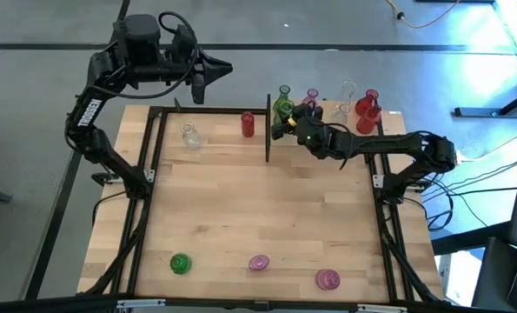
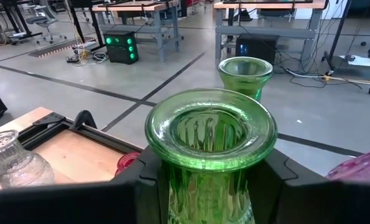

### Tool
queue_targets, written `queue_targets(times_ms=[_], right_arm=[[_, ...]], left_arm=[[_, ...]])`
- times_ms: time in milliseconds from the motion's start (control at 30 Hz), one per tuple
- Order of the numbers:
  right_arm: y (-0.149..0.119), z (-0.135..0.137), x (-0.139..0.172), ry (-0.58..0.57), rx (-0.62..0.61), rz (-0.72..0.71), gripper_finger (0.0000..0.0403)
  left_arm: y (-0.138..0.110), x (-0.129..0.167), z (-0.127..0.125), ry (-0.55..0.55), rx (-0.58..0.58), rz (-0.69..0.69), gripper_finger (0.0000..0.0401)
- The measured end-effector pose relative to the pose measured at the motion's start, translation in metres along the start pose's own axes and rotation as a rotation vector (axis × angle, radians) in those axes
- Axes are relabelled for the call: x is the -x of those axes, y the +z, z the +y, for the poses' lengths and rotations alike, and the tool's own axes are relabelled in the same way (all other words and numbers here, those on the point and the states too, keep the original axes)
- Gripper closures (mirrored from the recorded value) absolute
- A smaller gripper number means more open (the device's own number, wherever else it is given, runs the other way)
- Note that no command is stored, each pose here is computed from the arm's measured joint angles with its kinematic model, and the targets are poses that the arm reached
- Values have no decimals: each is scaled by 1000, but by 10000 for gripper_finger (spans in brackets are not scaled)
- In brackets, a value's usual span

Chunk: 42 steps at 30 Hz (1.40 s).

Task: Sort vases onto shelf
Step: Put the top green vase on the shelf aligned with the other green vase

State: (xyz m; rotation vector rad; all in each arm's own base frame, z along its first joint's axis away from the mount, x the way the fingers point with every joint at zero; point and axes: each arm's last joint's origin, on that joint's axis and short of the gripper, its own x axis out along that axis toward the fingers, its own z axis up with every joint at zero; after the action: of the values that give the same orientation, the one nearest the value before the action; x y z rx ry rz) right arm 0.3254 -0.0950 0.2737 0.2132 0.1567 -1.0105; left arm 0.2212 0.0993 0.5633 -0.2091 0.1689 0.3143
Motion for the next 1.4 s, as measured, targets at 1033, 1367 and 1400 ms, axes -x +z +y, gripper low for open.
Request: queue_targets(times_ms=[1033, 1367, 1400], right_arm=[[6, -13, -13, -6, 16, -9, 278], [6, -12, -12, 4, 15, -7, 278], [6, -12, -12, 5, 16, -7, 278]], left_arm=[[0, 0, 0, -1, -10, 0, 355], [0, 0, 0, -1, -10, 0, 355], [0, 0, 0, 0, -10, 0, 355]])
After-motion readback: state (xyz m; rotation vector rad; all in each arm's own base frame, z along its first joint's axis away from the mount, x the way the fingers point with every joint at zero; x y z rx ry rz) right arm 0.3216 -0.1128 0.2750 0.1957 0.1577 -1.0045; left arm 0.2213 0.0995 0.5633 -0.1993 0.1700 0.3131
